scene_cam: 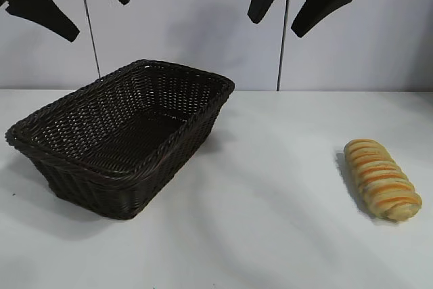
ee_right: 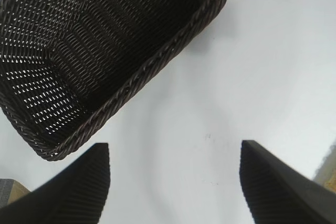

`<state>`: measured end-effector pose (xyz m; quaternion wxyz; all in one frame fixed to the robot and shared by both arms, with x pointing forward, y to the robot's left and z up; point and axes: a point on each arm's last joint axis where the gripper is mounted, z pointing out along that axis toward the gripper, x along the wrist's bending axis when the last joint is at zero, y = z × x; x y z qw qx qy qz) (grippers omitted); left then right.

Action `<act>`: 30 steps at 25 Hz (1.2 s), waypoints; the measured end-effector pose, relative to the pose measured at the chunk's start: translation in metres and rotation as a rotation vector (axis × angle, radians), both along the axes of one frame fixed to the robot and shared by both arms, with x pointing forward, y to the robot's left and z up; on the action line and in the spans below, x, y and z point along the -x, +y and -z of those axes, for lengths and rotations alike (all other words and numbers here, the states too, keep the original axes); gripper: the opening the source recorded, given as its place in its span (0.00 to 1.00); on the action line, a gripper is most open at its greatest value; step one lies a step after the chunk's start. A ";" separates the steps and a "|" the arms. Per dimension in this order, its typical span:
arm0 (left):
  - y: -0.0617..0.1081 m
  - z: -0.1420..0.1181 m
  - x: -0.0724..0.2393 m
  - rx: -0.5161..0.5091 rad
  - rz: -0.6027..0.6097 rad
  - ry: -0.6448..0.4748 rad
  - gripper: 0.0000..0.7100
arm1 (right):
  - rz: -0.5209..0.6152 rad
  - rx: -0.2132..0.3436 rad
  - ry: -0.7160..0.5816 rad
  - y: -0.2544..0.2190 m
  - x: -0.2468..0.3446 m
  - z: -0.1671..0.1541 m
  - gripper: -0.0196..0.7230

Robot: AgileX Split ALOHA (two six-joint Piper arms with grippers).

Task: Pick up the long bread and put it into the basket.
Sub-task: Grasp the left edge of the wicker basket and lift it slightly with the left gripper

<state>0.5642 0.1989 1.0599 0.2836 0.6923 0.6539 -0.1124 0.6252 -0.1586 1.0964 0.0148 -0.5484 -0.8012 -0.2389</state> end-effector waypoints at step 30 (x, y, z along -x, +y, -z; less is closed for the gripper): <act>-0.007 0.062 0.066 0.027 -0.652 0.244 0.84 | -0.001 0.000 0.000 0.000 0.000 0.000 0.71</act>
